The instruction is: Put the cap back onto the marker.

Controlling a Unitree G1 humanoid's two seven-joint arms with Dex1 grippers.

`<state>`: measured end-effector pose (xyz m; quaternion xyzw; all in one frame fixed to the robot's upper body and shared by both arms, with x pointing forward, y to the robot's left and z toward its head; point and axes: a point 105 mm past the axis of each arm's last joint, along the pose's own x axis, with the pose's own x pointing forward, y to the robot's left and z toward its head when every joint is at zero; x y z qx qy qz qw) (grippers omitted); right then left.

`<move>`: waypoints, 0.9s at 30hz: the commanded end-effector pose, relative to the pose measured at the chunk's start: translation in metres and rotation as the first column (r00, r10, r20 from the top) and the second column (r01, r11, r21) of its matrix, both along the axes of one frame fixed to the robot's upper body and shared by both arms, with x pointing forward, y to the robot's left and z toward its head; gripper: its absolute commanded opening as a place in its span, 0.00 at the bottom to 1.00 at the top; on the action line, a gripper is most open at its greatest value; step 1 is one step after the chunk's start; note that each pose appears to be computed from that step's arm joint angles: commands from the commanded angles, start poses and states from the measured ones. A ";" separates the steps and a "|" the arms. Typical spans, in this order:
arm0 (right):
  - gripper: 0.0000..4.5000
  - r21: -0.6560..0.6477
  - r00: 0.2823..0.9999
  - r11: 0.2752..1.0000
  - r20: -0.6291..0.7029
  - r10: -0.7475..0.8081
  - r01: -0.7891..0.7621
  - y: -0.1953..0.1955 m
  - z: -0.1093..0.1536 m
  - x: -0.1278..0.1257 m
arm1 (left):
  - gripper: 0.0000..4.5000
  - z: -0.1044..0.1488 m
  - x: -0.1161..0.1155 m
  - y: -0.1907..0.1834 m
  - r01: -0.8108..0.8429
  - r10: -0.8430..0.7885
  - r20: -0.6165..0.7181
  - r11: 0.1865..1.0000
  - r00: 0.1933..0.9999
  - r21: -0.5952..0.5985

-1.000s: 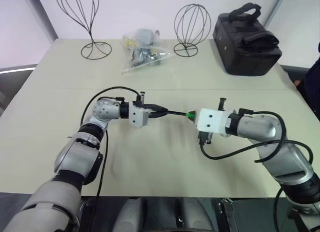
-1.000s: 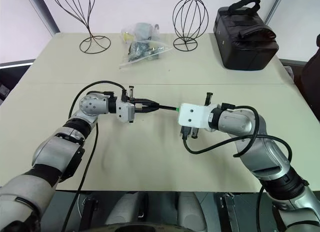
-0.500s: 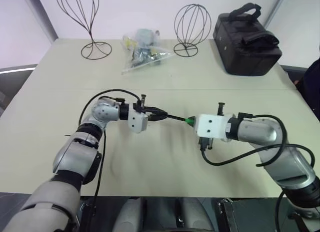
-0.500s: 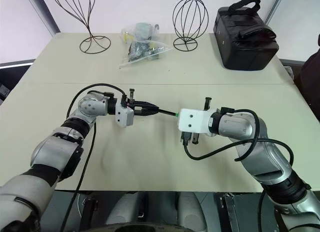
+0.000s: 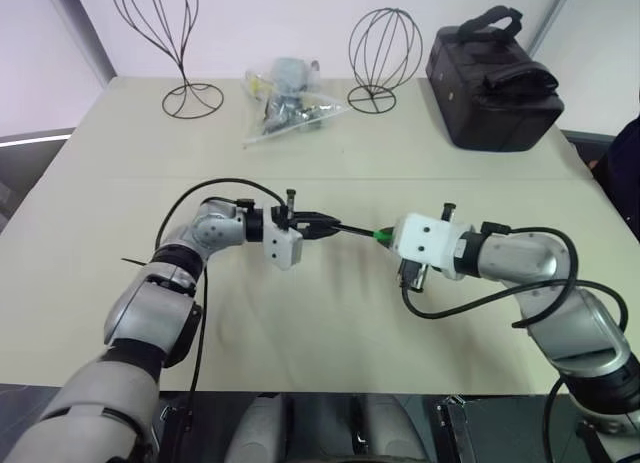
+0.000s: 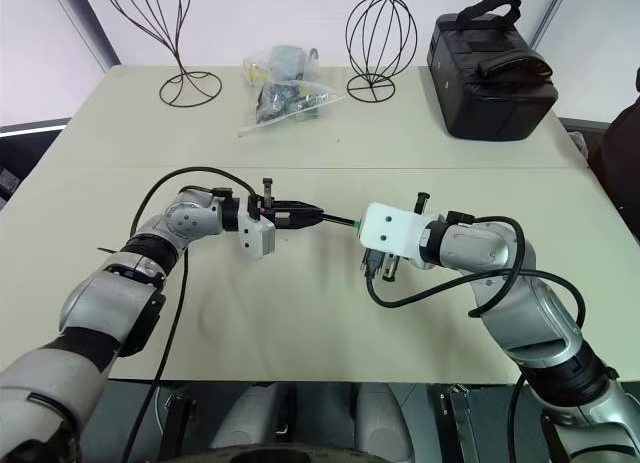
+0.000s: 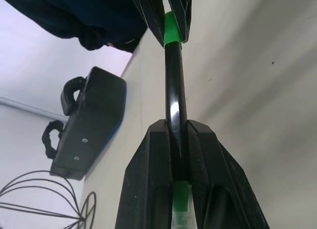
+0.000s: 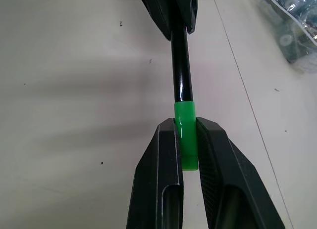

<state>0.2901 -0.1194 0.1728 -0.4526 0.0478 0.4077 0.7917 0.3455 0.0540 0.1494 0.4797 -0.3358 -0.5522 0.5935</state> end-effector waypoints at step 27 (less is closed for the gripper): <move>0.06 0.032 0.993 0.996 0.078 0.085 -0.088 0.022 0.020 -0.007 | 0.00 0.020 -0.002 -0.015 0.050 -0.046 0.079 0.997 0.996 -0.055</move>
